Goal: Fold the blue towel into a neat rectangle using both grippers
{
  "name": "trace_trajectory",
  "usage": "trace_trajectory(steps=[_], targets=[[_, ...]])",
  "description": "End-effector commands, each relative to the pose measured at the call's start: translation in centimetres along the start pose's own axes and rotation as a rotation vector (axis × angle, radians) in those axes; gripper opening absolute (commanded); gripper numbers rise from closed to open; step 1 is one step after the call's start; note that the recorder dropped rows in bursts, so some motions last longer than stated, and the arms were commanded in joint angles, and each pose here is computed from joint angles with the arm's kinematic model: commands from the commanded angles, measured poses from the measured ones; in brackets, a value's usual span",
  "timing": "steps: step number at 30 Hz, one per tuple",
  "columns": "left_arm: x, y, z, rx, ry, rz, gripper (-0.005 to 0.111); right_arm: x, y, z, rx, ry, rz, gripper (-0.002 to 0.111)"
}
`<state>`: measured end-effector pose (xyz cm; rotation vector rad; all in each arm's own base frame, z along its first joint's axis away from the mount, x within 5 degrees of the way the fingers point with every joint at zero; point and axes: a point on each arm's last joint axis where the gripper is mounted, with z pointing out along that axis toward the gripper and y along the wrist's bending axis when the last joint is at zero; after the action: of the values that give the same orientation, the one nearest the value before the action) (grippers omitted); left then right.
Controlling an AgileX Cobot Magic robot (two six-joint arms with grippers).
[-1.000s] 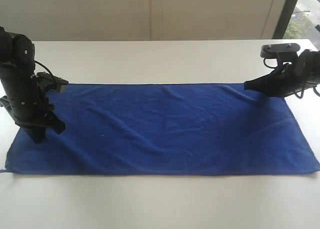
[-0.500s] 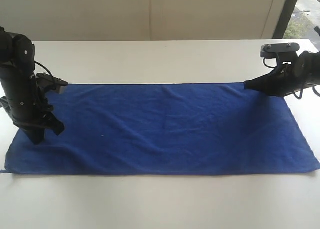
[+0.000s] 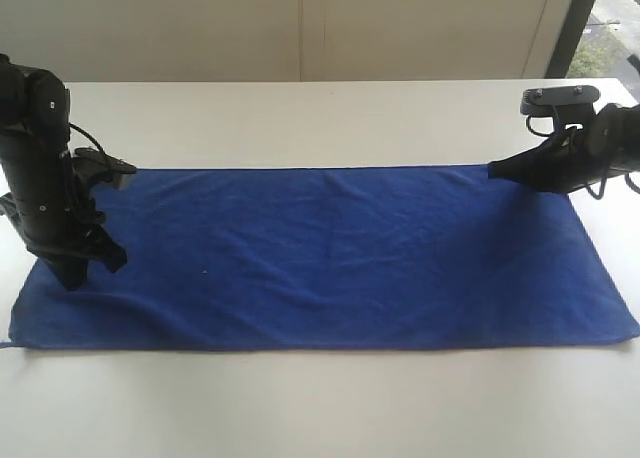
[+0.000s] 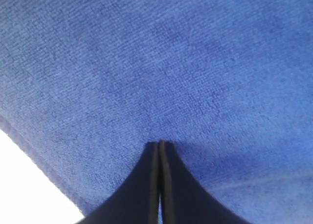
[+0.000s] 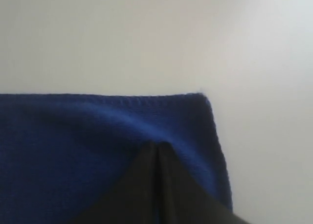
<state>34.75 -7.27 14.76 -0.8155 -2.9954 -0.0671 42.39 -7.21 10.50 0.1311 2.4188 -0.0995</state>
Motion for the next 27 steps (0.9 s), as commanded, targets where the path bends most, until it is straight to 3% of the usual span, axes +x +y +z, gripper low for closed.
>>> trace_trajectory(steps=[1,10,17,27], targets=[[-0.8,0.1,-0.2,-0.021,-0.06,0.004,0.0,-0.3,-0.1,0.0,0.007,-0.031,-0.011,0.0],[-1.7,0.3,-2.9,-0.03,-0.164,-0.016,0.0,-1.8,-0.2,-1.6,0.012,-0.086,-0.011,0.0],[-0.8,0.0,-3.2,0.008,-0.057,-0.017,0.0,-3.1,-0.3,-3.2,0.014,-0.128,-0.011,0.0],[-0.4,-0.2,-1.9,0.043,0.032,-0.019,0.0,-2.4,-0.2,-3.1,0.002,-0.069,-0.012,0.0]])
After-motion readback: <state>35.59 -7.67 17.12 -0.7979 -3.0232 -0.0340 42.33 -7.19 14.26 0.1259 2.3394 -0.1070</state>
